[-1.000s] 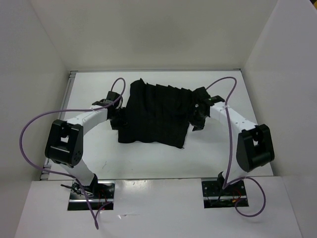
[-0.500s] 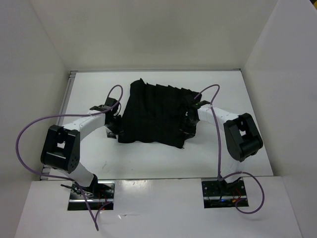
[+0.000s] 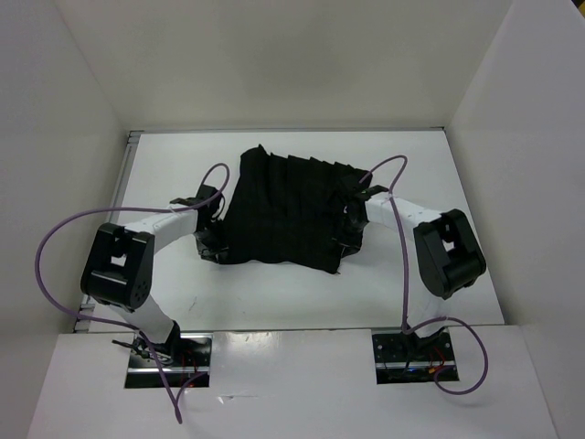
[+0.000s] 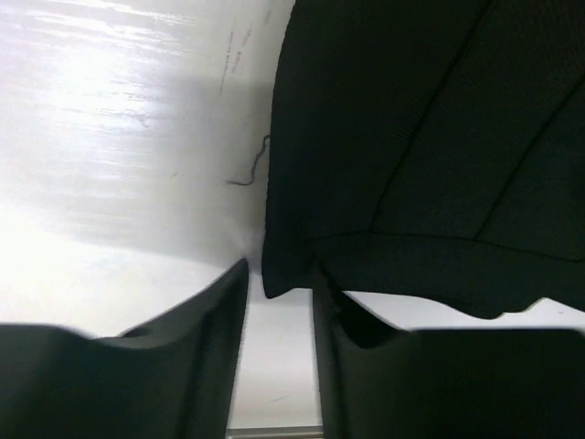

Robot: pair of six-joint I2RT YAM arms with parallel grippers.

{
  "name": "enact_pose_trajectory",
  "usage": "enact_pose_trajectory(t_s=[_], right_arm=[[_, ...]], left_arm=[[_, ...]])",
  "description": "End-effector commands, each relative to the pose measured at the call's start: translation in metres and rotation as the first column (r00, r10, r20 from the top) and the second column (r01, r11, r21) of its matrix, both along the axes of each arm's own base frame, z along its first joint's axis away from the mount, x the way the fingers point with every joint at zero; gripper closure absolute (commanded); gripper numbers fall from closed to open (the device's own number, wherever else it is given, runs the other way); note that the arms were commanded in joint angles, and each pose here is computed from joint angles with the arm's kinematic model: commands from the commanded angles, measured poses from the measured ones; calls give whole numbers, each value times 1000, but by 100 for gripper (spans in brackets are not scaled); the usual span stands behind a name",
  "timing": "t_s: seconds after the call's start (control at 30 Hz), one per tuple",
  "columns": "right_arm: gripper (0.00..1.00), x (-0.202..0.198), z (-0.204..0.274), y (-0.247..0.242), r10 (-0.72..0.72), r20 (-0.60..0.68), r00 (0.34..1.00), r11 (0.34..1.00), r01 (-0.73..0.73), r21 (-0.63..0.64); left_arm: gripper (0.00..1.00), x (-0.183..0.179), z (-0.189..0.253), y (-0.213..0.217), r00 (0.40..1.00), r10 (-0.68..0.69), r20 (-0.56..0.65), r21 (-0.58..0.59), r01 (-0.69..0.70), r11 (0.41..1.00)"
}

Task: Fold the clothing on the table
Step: Fold the skirt

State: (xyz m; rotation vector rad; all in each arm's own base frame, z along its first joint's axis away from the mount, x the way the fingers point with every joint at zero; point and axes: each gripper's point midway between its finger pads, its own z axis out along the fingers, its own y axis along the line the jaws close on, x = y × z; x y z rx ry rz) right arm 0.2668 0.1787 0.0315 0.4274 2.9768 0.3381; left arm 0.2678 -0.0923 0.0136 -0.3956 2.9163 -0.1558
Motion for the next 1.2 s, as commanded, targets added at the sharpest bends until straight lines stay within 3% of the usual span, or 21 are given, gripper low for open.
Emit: enact_pose_trajectory(t_s=[0.0, 0.13, 0.17, 0.33, 0.53, 0.57, 0.6, 0.7, 0.73, 0.83, 0.93, 1.0, 1.03, 1.07, 1.1, 1.17], right_arm=[[48, 2, 14, 0, -20, 41, 999, 1000, 20, -1], [48, -2, 15, -4, -31, 45, 999, 999, 31, -7], [48, -2, 15, -4, -31, 45, 999, 999, 31, -7], [41, -11, -4, -6, -39, 9, 999, 999, 39, -12], [42, -2, -21, 2, -54, -12, 998, 999, 54, 2], [46, -6, -25, 4, -51, -36, 998, 999, 51, 8], [64, -6, -28, 7, -40, -35, 999, 999, 40, 8], [100, -13, -31, 6, -42, -53, 998, 999, 41, -9], [100, -12, -26, 4, -54, -38, 998, 998, 53, -16], [100, 13, 21, 0, -56, 104, 993, 998, 59, -33], [100, 69, 79, -16, -87, 267, 960, 995, 95, -18], [100, 113, 128, -24, -104, 393, 914, 993, 114, -1], [100, 131, 146, -41, -137, 438, 889, 987, 158, -11], [100, 154, 193, -45, -156, 537, 829, 985, 170, 24], [100, 165, 212, -52, -151, 584, 798, 985, 174, 17], [100, 184, 268, -69, -173, 695, 698, 976, 217, 26]], left_arm=[[64, -2, -9, -7, 1000, 11, -28, -47, -12, 999], [89, -8, -20, -10, 998, 6, -66, -57, -10, 998], [100, -8, -20, -10, 998, 6, -66, -57, -10, 998], [100, -3, -12, -12, 999, -5, -38, -72, 2, 997], [100, 2, -5, -14, 999, -34, -8, -82, 33, 996], [100, 1, -5, -15, 999, -36, -10, -90, 35, 995], [100, 1, -5, -15, 999, -36, -10, -91, 35, 995], [100, 4, -1, -20, 998, -62, 11, -117, 63, 991], [100, 7, 3, -23, 997, -74, 21, -130, 76, 989], [100, 42, 35, -36, 983, -114, 145, -166, 138, 976], [100, 86, 66, -48, 959, -132, 251, -175, 179, 968], [100, 137, 120, -57, 908, -121, 401, -185, 210, 960], [100, 154, 131, -60, 892, -128, 434, -179, 224, 958], [100, 169, 151, -62, 869, -117, 481, -191, 235, 953], [100, 197, 191, -63, 813, -104, 574, -197, 260, 945], [100, 216, 228, -61, 763, -85, 641, -209, 280, 937]])
